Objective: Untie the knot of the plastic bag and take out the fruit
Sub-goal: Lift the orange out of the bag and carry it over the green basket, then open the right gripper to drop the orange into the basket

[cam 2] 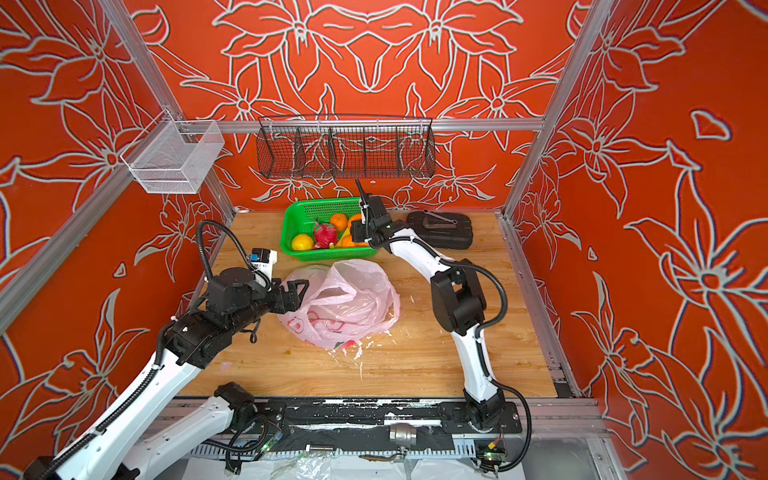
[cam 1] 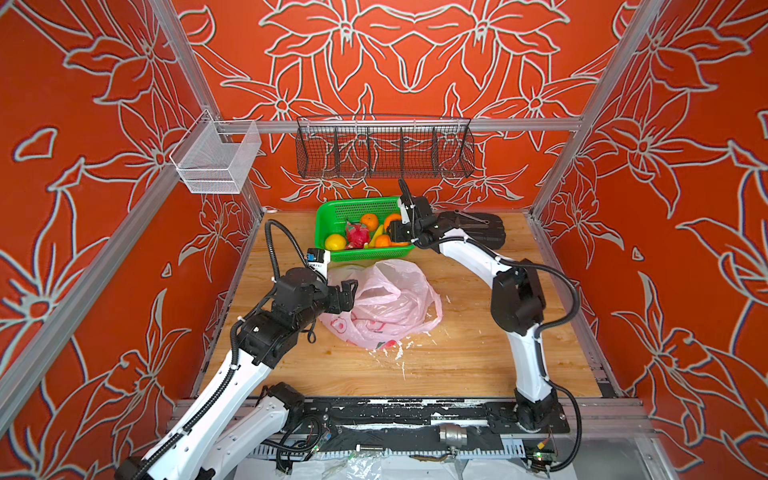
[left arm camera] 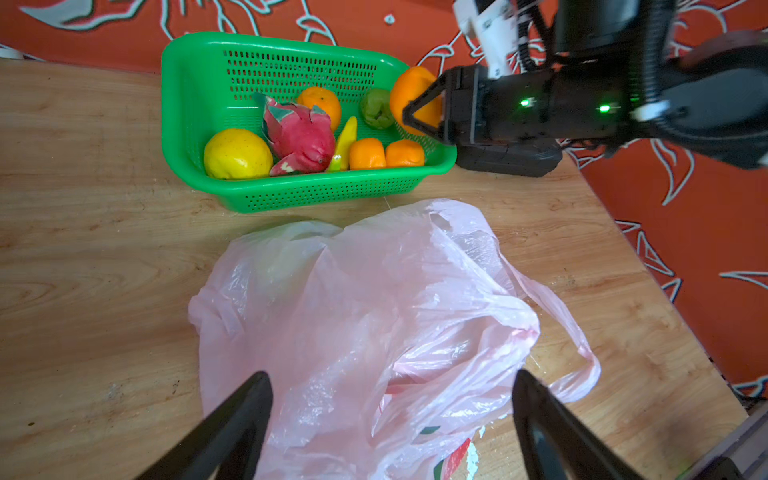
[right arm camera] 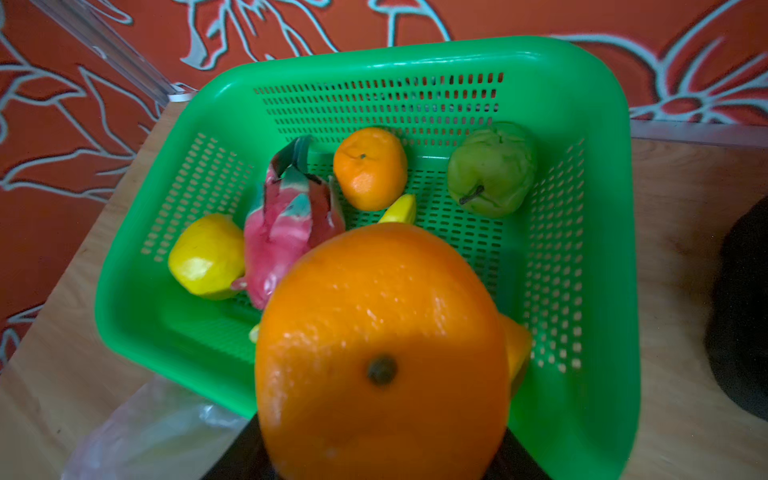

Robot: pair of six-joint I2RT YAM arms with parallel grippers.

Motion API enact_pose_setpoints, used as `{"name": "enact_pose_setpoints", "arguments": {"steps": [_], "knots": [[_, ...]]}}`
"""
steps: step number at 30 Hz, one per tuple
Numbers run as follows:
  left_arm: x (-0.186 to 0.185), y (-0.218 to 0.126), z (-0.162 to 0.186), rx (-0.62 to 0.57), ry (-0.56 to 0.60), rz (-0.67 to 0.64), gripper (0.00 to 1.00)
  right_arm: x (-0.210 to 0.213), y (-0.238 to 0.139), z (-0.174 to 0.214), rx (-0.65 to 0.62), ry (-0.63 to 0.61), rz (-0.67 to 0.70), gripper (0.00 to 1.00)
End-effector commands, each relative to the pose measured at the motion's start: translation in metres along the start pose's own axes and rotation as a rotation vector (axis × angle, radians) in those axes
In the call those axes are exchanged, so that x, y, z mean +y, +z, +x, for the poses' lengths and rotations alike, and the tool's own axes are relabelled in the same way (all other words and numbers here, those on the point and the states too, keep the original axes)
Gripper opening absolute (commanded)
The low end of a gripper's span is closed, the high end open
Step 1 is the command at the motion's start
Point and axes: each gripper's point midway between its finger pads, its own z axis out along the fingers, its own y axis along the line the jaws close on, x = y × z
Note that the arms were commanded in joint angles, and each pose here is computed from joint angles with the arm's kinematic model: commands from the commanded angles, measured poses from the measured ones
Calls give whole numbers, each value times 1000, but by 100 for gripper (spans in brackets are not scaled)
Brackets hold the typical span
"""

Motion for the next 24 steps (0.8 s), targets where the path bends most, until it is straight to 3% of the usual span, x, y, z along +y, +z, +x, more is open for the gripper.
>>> {"name": "enact_pose_setpoints", "arguments": {"steps": [1,9,14,17,24], "knots": [[-7,-1,6,54,28,39,90,-19,21,-2,23,34,59,58],[-28,7,12,120,64,150,91,-33,84,4,70,59,24,63],[-34,9,20,161,103,186,92,-34,89,4,66,82,10,76],[-36,10,32,214,170,209,92,-28,79,-5,59,85,-22,83],[-42,19,52,293,381,226,92,-6,12,-44,-3,45,-87,84]]}}
